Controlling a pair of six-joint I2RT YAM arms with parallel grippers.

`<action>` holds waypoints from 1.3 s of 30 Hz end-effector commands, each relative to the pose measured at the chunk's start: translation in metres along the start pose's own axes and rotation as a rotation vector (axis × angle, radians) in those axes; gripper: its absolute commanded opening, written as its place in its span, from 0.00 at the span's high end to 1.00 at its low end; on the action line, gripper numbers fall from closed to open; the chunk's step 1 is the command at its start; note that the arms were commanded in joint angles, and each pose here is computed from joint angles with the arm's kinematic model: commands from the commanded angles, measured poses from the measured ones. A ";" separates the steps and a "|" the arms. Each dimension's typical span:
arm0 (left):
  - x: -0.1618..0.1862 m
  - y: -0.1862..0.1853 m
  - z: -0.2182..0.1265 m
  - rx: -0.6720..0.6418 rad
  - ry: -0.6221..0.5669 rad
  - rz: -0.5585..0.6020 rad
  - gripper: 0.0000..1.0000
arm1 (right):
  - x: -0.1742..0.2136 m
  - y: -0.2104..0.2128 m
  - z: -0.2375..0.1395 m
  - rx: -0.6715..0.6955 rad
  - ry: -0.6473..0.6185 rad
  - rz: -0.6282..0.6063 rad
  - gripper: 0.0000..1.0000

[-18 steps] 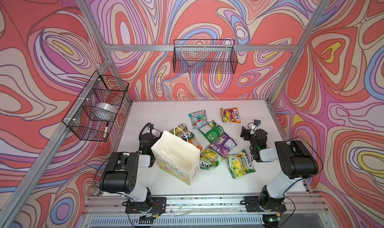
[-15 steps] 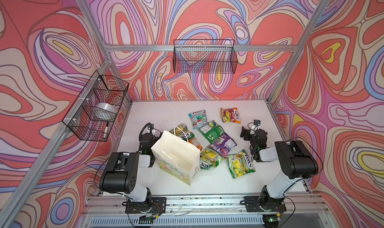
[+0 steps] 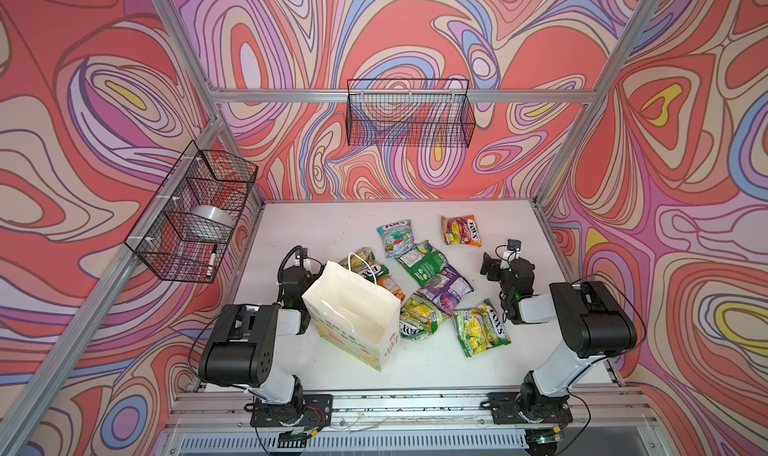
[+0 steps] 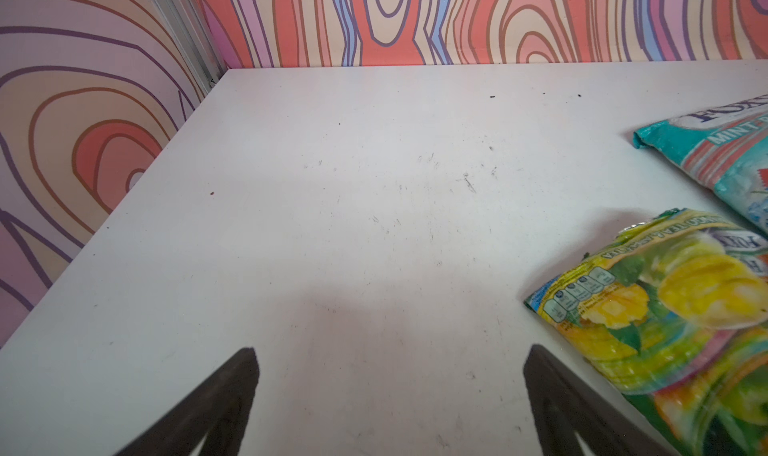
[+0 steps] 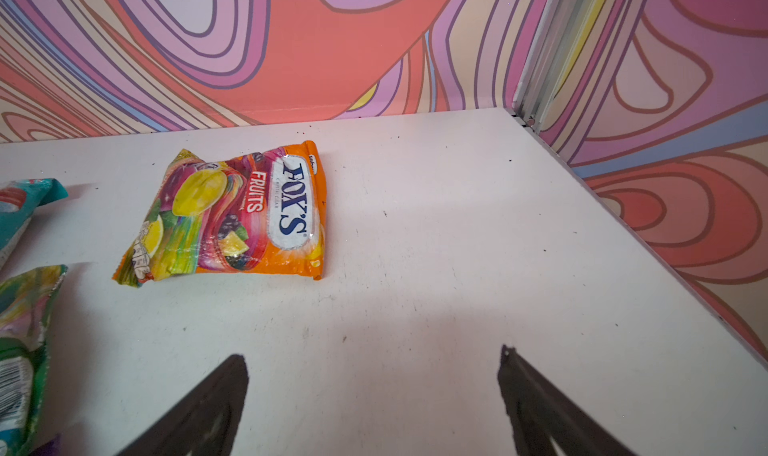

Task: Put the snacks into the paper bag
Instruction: 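Raise both arms from rest toward the paper bag and candy packets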

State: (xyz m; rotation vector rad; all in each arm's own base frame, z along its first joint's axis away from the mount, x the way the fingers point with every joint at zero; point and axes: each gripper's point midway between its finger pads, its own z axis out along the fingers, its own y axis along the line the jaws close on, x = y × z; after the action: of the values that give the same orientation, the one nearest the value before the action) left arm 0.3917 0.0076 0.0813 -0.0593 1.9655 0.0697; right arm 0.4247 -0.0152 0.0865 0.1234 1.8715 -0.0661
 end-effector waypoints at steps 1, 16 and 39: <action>-0.007 0.000 0.000 0.006 -0.024 0.010 0.00 | -0.004 0.000 0.003 -0.003 -0.008 0.008 0.02; -0.010 0.028 -0.007 -0.154 -0.056 -0.060 0.00 | -0.005 -0.005 0.001 0.026 -0.019 0.023 0.02; -0.153 0.031 -0.234 -0.159 0.344 -0.487 0.00 | -0.217 0.000 -0.073 -0.013 -0.058 0.555 0.02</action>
State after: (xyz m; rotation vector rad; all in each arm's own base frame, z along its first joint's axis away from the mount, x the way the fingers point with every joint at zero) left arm 0.2731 0.0660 0.3525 -0.7491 1.8906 0.1048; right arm 0.4253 -0.0330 0.3462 0.5555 1.5705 0.1953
